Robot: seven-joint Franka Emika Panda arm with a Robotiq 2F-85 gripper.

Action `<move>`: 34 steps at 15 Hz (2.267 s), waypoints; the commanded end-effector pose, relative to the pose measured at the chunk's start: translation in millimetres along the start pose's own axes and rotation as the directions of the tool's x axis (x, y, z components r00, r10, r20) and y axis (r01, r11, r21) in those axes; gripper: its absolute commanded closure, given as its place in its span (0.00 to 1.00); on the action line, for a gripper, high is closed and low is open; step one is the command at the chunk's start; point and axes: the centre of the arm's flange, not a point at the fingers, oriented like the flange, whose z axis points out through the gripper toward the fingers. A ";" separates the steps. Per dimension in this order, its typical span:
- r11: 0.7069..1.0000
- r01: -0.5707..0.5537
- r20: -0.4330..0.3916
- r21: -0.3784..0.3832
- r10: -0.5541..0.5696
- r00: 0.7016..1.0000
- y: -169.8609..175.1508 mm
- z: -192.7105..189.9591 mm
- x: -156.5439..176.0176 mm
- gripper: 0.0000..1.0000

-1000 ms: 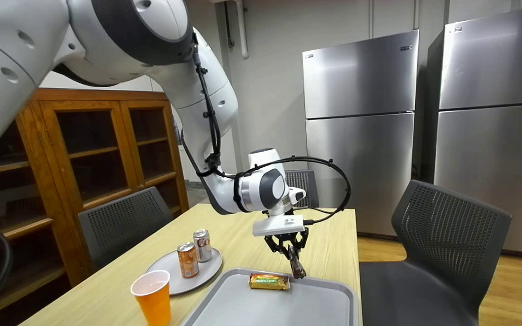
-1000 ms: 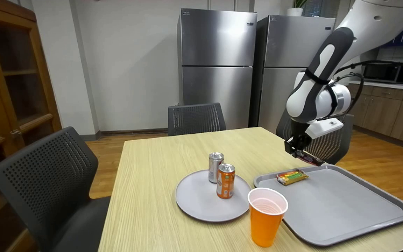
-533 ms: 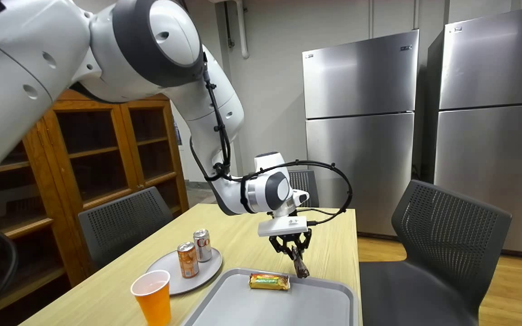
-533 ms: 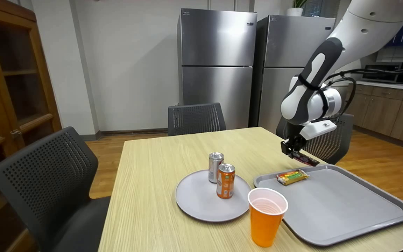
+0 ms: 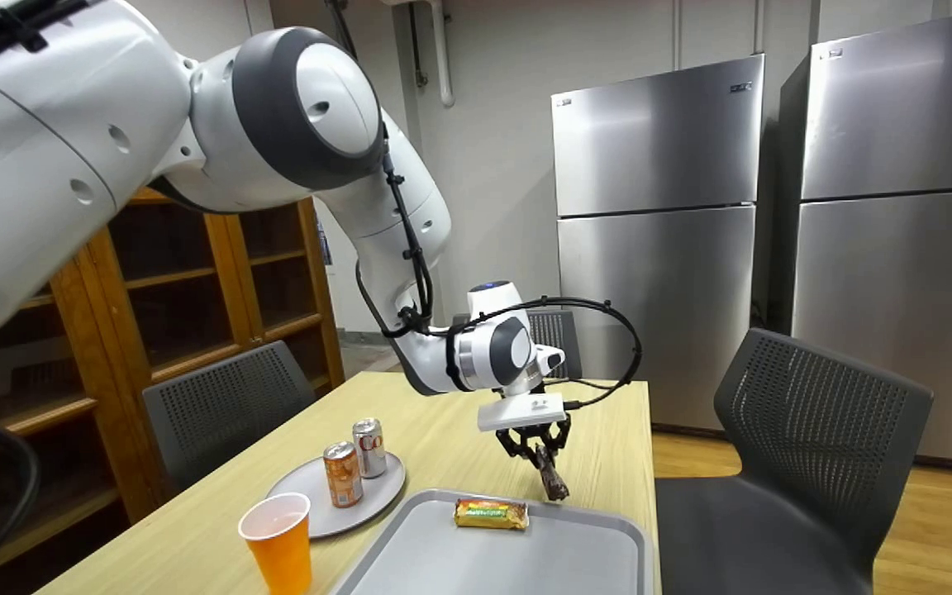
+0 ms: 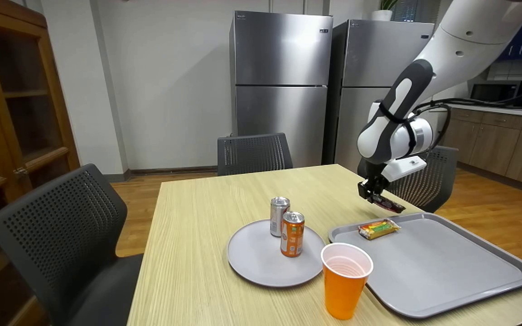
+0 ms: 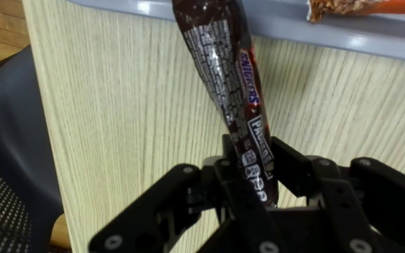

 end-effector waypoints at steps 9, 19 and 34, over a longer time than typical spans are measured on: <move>0.991 0.131 0.031 -0.023 -0.130 0.991 -3.0 25.1 24.7 0.47; 0.992 0.120 -0.001 -0.029 -0.120 0.993 8.1 -34.8 0.0 0.00; 0.990 0.141 0.059 0.021 -0.142 0.988 -12.5 -46.2 -48.3 0.00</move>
